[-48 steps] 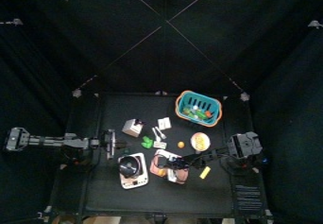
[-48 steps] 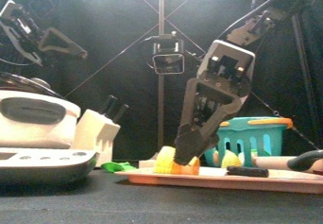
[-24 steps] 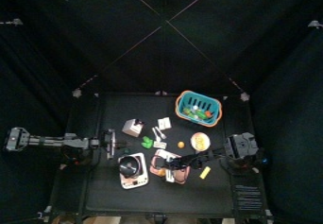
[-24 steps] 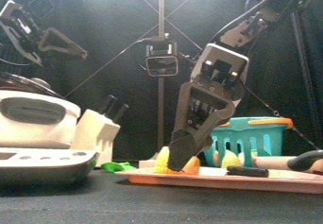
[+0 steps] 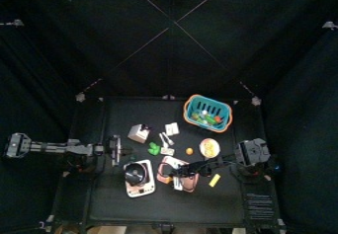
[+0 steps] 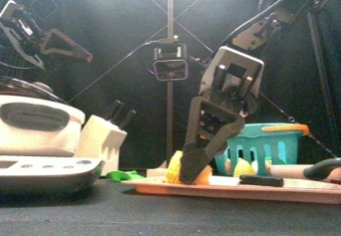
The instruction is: Grab corn bottom
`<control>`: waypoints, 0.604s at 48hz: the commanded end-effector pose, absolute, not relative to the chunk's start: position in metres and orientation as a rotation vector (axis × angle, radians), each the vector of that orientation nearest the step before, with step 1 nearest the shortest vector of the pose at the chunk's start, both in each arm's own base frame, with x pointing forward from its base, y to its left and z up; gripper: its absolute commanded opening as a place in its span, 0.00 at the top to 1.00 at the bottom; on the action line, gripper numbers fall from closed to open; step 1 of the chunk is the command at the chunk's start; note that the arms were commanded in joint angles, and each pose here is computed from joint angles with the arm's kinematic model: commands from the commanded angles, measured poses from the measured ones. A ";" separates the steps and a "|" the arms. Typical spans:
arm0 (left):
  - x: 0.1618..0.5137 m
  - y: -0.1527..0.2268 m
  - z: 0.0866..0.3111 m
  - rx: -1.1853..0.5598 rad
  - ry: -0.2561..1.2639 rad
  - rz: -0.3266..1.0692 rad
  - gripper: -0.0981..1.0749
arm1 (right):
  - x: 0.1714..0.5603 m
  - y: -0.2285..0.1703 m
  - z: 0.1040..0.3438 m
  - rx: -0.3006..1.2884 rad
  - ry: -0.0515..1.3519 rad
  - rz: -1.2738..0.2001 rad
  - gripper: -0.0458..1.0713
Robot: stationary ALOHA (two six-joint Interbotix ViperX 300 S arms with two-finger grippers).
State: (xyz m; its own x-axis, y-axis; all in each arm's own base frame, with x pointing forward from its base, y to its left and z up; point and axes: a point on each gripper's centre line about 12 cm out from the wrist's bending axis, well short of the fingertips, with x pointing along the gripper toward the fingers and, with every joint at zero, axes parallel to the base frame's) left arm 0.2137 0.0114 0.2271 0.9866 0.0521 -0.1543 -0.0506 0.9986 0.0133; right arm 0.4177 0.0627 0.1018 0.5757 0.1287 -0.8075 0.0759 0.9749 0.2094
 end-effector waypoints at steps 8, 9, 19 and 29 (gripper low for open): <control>0.216 0.011 0.232 0.009 0.137 0.049 0.90 | 0.423 0.062 0.135 0.223 0.889 0.050 0.43; 0.216 0.011 0.232 0.009 0.137 0.049 0.90 | 0.423 0.062 0.135 0.222 0.889 0.050 0.43; 0.216 0.011 0.233 0.009 0.134 0.049 0.90 | 0.422 0.062 0.133 0.215 0.895 0.051 0.43; 0.216 0.011 0.232 0.009 0.135 0.049 0.90 | 0.422 0.061 0.138 0.210 0.884 0.052 0.43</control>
